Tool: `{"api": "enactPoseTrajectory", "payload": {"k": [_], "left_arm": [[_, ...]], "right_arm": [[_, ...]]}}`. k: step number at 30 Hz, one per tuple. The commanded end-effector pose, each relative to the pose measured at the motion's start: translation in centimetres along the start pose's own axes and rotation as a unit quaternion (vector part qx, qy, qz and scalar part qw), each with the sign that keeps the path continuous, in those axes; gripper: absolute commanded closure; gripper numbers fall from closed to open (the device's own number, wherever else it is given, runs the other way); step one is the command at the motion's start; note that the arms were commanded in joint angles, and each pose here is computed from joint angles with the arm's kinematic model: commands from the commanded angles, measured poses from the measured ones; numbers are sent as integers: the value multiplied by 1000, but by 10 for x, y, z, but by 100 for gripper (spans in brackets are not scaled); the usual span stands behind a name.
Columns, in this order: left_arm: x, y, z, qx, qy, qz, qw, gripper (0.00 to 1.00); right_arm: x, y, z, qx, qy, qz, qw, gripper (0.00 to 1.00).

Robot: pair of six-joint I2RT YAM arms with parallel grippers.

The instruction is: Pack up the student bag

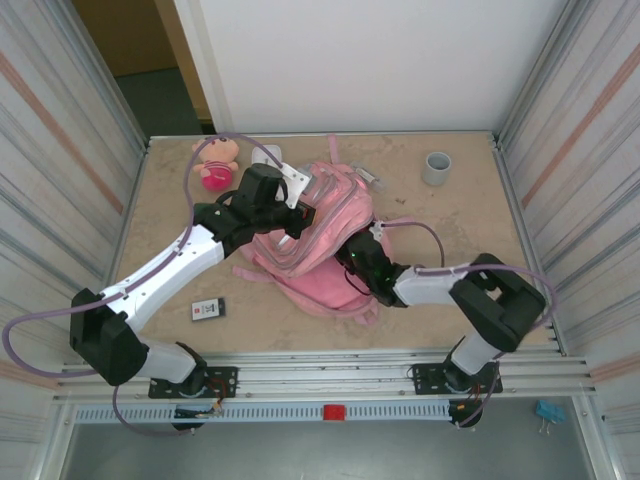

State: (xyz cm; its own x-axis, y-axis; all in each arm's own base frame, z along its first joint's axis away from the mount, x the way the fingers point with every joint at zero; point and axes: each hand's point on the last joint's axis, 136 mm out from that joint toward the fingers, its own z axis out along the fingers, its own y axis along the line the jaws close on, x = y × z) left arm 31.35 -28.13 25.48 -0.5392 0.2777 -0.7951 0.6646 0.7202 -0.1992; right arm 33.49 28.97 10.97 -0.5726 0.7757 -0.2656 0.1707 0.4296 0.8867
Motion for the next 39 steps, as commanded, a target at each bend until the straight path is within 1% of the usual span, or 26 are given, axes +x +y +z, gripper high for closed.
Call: {"api": "enactPoseTrajectory", "payload": {"k": [1, 3, 5, 7, 10, 13, 19, 22, 27, 29, 32, 35, 39], "left_arm": [[-52, -9, -25, 17, -99, 11, 995, 100], [-52, -8, -26, 14, -100, 11, 995, 100], [-51, -7, -27, 11, -101, 10, 995, 100], [-50, -6, -26, 7, -98, 12, 995, 100], [-47, -3, -24, 0, -94, 12, 995, 100], [-44, -1, -22, -4, -90, 13, 996, 100], [-36, 3, -17, -11, -81, 14, 997, 100], [-31, 4, -13, -11, -74, 16, 997, 100], [-16, 5, -5, -7, -56, 32, 998, 100], [-6, 3, 1, -3, -45, 45, 998, 100], [15, -7, 15, 11, -20, 81, 996, 100], [41, -22, 32, 34, 14, 115, 993, 100], [74, -36, 55, 58, 58, 120, 989, 96]], "right_arm": [[-6, 24, 16, -41, -19, 31, 998, 84], [-1, 15, 24, -22, -13, 29, 999, 79], [2, 5, 28, -3, -10, 25, 1000, 73], [4, -4, 28, 15, -3, 24, 1000, 61], [7, -15, 19, 39, 10, 19, 999, 46], [7, -26, 2, 60, 22, 11, 998, 37], [0, -44, -39, 91, 39, -11, 995, 33], [-8, -42, -62, 101, 44, -39, 993, 32], [-36, -37, -104, 117, 25, -92, 989, 31], [-52, -30, -124, 115, 3, -118, 986, 31], [-69, -17, -146, 98, -18, -180, 979, 30], [-78, -5, -160, 77, -27, -238, 968, 30], [-79, 7, -170, 53, -23, -311, 949, 29]]}}
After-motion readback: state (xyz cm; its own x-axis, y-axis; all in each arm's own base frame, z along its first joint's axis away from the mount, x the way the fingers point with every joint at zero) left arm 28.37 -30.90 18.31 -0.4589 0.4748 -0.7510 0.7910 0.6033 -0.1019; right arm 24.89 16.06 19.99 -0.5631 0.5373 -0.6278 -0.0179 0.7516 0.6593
